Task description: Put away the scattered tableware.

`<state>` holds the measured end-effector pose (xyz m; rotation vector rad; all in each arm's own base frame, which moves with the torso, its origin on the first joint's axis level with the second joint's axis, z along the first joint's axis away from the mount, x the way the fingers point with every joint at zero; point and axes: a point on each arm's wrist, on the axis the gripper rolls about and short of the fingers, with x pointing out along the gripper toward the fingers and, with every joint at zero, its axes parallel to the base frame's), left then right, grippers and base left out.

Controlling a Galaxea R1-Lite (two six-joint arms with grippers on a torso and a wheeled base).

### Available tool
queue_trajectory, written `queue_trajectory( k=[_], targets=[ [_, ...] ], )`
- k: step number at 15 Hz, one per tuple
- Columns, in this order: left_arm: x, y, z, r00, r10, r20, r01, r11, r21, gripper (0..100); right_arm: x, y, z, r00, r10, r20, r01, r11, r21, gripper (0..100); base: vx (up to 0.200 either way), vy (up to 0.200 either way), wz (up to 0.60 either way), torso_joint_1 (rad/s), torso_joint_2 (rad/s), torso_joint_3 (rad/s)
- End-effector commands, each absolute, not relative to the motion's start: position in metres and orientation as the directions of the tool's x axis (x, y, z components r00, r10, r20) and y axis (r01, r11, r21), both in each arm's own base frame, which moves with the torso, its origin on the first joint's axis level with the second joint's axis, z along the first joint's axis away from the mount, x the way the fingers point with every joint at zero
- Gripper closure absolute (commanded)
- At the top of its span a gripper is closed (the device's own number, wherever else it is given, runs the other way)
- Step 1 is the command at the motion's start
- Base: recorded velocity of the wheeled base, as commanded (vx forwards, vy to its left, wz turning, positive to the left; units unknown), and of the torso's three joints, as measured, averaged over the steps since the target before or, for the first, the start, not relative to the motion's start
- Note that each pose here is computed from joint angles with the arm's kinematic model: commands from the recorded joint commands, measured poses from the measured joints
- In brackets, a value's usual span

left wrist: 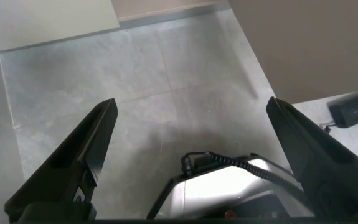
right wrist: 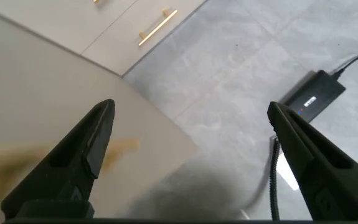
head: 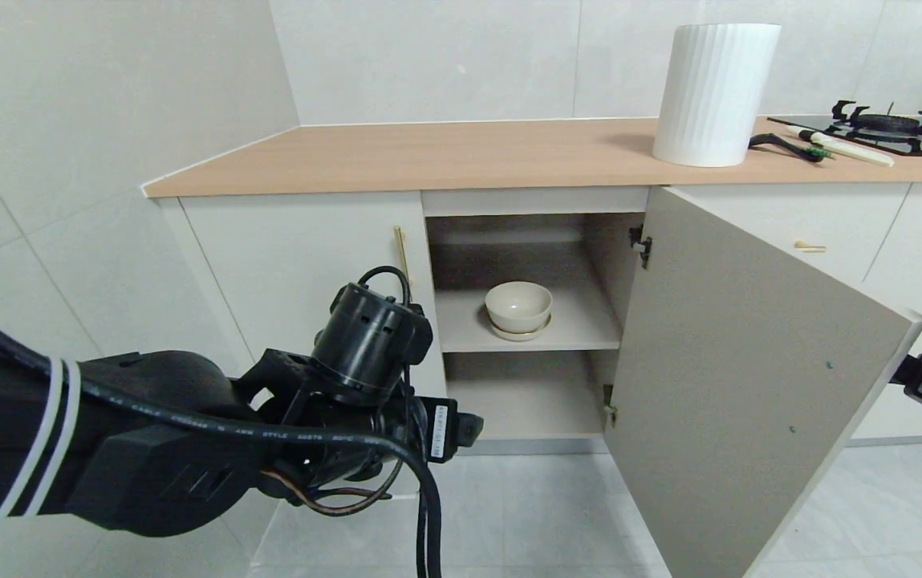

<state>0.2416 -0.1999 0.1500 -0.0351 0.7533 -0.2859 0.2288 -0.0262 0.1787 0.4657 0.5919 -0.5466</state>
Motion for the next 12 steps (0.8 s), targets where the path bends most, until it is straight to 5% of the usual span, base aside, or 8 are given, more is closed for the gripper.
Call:
queue_trajectory(
  k=[1, 12],
  targets=[
    [0.243, -0.199, 0.151, 0.699, -0.269, -0.663, 0.239, 0.961, -0.138, 0, 0.251, -0.028, 0.168, 0.673, -0.333, -0.66, 0.605, 0.762, 0.232, 0, 0.0, 0.0, 0.0, 0.0, 0.0, 0.0],
    [0.244, -0.187, 0.169, 0.742, -0.272, -0.613, 0.216, 0.962, -0.165, 0, 0.25, 0.092, 0.171, 0.751, 0.036, -0.659, 0.207, 0.936, 0.286, 0, 0.0, 0.0, 0.0, 0.0, 0.0, 0.0]
  ],
)
